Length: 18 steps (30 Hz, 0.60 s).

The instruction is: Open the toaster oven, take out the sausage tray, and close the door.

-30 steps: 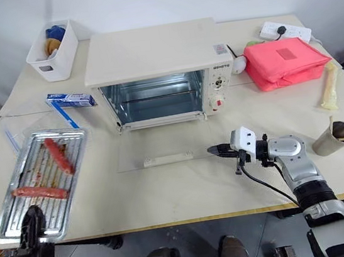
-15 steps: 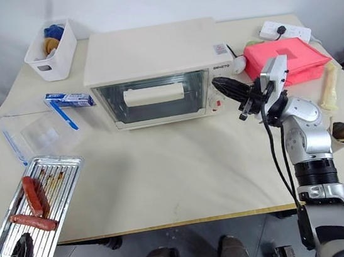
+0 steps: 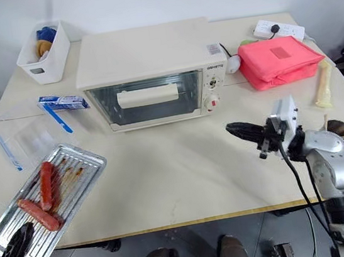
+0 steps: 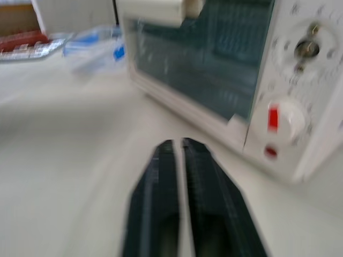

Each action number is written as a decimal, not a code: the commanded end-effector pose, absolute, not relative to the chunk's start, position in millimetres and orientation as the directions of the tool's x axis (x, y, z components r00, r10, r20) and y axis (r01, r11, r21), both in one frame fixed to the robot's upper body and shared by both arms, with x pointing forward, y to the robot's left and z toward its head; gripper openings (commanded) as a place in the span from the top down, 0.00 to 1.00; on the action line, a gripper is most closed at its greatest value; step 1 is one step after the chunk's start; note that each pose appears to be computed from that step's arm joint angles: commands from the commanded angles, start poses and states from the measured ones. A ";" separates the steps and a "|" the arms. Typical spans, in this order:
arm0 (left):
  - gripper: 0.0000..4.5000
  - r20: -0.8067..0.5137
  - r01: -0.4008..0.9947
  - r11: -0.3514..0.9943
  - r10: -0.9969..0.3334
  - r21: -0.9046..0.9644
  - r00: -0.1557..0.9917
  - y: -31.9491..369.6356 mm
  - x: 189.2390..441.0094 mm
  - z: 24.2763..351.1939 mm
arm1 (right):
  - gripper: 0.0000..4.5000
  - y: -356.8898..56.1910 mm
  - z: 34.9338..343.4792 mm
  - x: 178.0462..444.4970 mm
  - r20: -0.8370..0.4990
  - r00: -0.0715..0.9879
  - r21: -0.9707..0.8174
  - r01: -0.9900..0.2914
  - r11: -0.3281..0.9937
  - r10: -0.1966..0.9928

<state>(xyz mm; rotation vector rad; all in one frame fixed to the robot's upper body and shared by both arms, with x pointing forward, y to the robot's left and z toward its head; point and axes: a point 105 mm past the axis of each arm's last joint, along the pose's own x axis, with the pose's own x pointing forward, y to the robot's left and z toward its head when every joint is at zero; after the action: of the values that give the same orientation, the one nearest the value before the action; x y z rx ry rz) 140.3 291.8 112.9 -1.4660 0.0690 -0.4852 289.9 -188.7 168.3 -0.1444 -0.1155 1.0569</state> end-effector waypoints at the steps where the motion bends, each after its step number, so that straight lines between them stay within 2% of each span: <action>1: 1.00 0.249 0.322 0.060 -0.508 -0.945 0.825 260.9 160.0 131.1 | 0.64 -191.9 167.6 269.0 -0.014 0.468 -0.242 -0.859 0.452 0.883; 9: 1.00 0.128 0.287 0.123 -0.686 -0.950 0.716 235.0 202.5 133.7 | 0.02 -201.6 161.0 243.5 -0.036 0.532 -0.236 -0.827 0.510 0.846; 12: 1.00 0.077 0.328 0.172 -0.778 -0.929 0.624 197.2 245.2 142.1 | 0.01 -204.8 164.4 231.9 -0.030 0.563 -0.235 -0.807 0.541 0.826; 15: 1.00 0.038 0.374 0.205 -0.834 -0.905 0.550 171.7 270.6 147.6 | 0.01 -205.7 165.1 219.5 -0.045 0.577 -0.229 -0.801 0.554 0.816; 18: 1.00 0.004 0.393 0.220 -0.869 -0.893 0.494 156.4 284.7 147.2 | 0.01 -206.5 162.6 209.4 -0.078 0.580 -0.230 -0.802 0.552 0.811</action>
<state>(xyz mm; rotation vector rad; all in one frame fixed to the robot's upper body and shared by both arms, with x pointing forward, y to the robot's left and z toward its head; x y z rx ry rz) 284.2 160.6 150.4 -1.0058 0.5524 -0.9225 213.4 -207.5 151.0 -0.2189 -0.0077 0.9499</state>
